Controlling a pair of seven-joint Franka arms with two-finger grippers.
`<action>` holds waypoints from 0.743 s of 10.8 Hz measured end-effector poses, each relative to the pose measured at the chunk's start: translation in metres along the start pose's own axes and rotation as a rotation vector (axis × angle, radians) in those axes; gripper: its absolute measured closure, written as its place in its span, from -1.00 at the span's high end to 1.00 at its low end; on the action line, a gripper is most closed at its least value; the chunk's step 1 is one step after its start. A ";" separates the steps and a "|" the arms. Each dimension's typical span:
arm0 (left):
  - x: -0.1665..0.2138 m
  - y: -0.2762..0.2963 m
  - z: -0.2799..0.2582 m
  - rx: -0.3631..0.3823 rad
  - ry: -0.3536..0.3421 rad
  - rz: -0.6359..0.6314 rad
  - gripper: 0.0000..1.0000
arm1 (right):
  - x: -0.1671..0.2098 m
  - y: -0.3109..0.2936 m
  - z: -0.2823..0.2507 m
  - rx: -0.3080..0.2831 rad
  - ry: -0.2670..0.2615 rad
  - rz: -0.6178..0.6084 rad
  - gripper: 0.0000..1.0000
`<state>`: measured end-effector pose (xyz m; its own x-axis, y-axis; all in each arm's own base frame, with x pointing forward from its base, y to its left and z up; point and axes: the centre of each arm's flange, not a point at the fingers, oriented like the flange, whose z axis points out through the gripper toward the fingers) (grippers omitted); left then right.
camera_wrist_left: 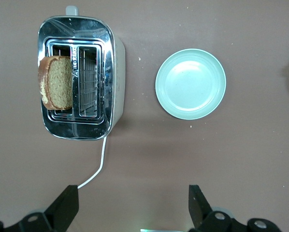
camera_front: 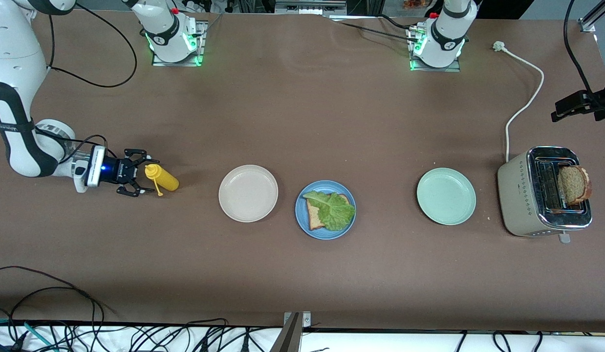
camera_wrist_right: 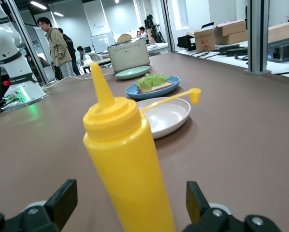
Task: Make sandwich in blue plate with both arms
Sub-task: 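Grasp the yellow squeeze bottle with the right gripper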
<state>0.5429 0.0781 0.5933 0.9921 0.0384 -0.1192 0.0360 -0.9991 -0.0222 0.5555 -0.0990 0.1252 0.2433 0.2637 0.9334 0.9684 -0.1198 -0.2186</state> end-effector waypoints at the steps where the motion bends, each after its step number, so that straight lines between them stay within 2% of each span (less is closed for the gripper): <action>1: 0.000 0.000 0.000 0.000 0.000 0.000 1.00 | 0.002 0.001 0.007 0.009 0.007 -0.004 1.00; 5: 0.000 0.000 0.000 0.000 0.000 0.000 1.00 | 0.007 0.006 0.031 0.012 0.040 -0.005 1.00; 7: 0.000 0.000 0.000 0.000 0.000 0.000 1.00 | 0.006 0.010 0.035 0.013 0.041 -0.007 0.87; 8: 0.000 0.000 0.000 0.000 0.000 0.000 1.00 | 0.006 0.011 0.035 0.013 0.041 -0.009 0.68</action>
<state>0.5429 0.0781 0.5932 0.9921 0.0384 -0.1193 0.0360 -0.9991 -0.0222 0.5695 -0.0657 0.1181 0.2327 0.2251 0.9461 0.9712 -0.1057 -0.2137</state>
